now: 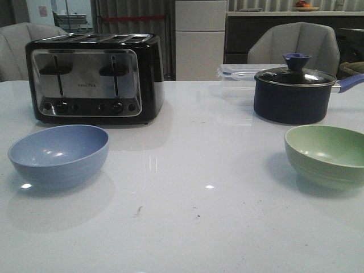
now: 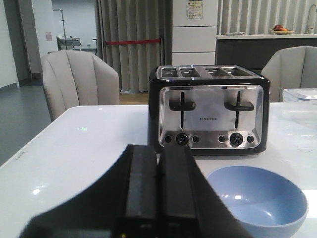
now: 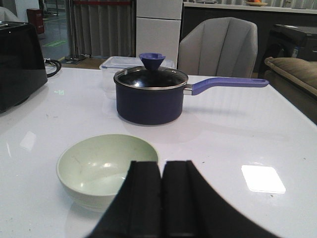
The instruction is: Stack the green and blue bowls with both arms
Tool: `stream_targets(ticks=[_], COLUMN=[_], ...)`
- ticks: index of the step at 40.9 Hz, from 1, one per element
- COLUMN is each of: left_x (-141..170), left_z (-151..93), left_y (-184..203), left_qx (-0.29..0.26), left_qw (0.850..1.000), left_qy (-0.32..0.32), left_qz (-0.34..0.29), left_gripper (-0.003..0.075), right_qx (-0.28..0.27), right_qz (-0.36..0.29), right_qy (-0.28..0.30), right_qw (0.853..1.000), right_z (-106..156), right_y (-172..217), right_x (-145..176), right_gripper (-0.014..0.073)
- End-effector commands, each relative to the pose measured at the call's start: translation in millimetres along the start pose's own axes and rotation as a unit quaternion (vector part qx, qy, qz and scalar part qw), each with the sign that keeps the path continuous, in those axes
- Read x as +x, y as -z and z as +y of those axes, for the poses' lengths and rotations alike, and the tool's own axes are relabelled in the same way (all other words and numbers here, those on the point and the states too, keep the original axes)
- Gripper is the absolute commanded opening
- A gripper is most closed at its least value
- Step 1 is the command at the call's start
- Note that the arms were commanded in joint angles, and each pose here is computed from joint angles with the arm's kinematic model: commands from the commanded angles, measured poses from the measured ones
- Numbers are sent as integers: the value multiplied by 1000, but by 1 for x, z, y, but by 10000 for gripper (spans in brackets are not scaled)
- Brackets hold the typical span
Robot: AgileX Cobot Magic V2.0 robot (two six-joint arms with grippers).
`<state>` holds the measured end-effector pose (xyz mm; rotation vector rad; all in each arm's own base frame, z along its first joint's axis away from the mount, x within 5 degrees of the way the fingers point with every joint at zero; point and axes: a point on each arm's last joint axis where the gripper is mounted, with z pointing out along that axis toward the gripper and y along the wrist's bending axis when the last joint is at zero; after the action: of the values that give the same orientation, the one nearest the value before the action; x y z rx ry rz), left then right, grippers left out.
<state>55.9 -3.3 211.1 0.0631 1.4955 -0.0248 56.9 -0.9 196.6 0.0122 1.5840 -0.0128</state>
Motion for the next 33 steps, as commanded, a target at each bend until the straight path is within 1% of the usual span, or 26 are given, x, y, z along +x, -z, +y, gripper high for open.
stream_targets(ticks=[1,5,8,11,14,18,21,26,27,30,33], left_x=[-7,-10,-23,-44,-73,-108,-133,-161,-164,-171,-166], left_z=[1,1,3,4,4,5,4,3,3,2,1], left_y=[2,2,4,8,16,23,25,17,11,2,-10], left_qx=[-5,-7,-14,-17,-17,-13,-7,3,7,15,21], left_qw=[999,998,994,989,983,979,981,989,992,997,999], left_qy=[5,3,3,3,4,4,1,-4,-4,-6,-6], left_qz=[-47,-60,-107,-148,-185,-203,-193,-147,-123,-78,-27], left_gripper=[93,93,93,93,93,93,93,93,93,93,93], right_qx=[4,5,5,5,5,4,4,3,3,2,1], right_qz=[-74,-103,-131,-154,-176,-185,-178,-128,-103,-53,-5], right_qy=[3,3,3,3,3,3,4,4,4,4,3], right_qw=[997,995,991,988,984,983,984,992,995,999,1000], right_z=[-1,-1,-1,-1,0,0,0,0,0,0,0], right_y=[3,4,6,12,21,29,32,23,18,8,-2], right_x=[-14,-20,-31,-52,-78,-111,-134,-160,-163,-170,-169], right_gripper=[57,57,57,57,57,57,57,57,57,57,57])
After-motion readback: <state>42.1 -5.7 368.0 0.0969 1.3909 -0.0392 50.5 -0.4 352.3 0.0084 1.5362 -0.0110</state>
